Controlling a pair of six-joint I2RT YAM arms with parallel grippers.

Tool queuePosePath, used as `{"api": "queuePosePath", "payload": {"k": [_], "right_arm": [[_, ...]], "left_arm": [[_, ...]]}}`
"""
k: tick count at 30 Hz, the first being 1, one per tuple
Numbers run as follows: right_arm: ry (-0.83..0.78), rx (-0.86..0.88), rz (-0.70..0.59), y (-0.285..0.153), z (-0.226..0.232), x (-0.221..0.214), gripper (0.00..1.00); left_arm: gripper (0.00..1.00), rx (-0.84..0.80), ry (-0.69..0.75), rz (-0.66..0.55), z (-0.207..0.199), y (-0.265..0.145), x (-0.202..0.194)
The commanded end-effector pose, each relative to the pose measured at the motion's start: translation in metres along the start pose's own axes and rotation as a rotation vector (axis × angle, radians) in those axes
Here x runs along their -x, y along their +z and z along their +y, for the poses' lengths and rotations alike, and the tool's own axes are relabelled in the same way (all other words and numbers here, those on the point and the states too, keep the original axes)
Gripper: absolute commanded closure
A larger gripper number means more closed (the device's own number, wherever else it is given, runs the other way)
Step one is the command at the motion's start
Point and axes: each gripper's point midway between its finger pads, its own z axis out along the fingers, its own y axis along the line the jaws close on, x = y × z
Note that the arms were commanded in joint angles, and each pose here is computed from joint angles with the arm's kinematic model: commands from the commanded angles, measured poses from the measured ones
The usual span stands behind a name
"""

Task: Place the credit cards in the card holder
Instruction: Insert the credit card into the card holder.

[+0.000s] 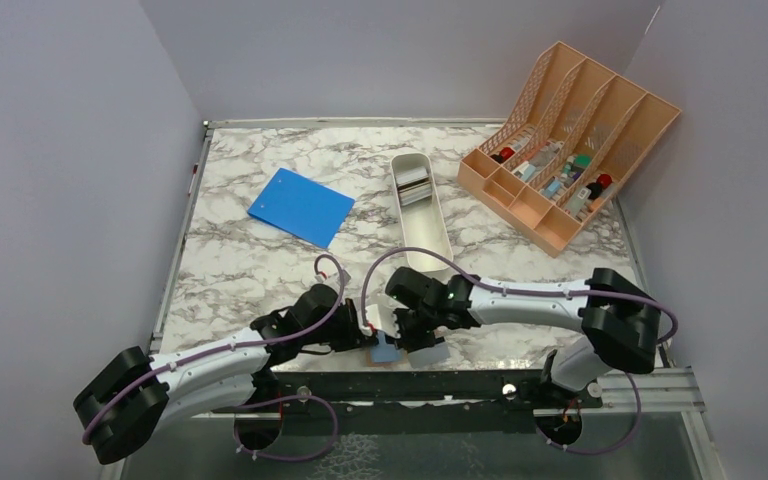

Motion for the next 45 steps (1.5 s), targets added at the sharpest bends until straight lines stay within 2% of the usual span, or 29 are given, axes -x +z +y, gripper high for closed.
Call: {"api": "queuePosePath", "payload": {"k": [1, 6, 10, 17, 22, 29, 36, 45], "right_arm": [[0.034, -0.105, -0.051, -0.021, -0.011, 0.017, 0.99], [0.161, -0.161, -0.18, -0.041, -0.016, 0.049, 0.99], [0.322, -0.209, -0.245, -0.05, -0.023, 0.065, 0.99], [0.732, -0.266, -0.321, -0.045, -0.037, 0.082, 0.99], [0.982, -0.317, -0.432, -0.041, -0.044, 0.076, 0.99], [1.293, -0.428, -0.619, -0.049, -0.053, 0.03, 0.99], [1.443, -0.507, -0.727, -0.056, -0.061, 0.007, 0.99], [1.501, -0.572, -0.784, -0.048, -0.07, -0.01, 0.99]], "left_arm": [[0.91, -0.016, 0.015, -0.017, 0.001, 0.0, 0.001], [0.9, -0.048, 0.017, -0.012, -0.004, 0.0, 0.0], [0.9, -0.068, 0.027, -0.008, -0.009, -0.001, 0.0], [0.9, -0.127, 0.04, -0.027, -0.02, -0.004, 0.003], [0.9, -0.19, 0.018, -0.027, -0.025, -0.004, 0.0], [0.89, -0.164, 0.0, -0.016, -0.017, 0.0, -0.003], [0.89, -0.135, -0.003, -0.006, -0.014, 0.007, -0.002], [0.78, -0.132, -0.013, -0.012, -0.011, 0.007, -0.003]]}}
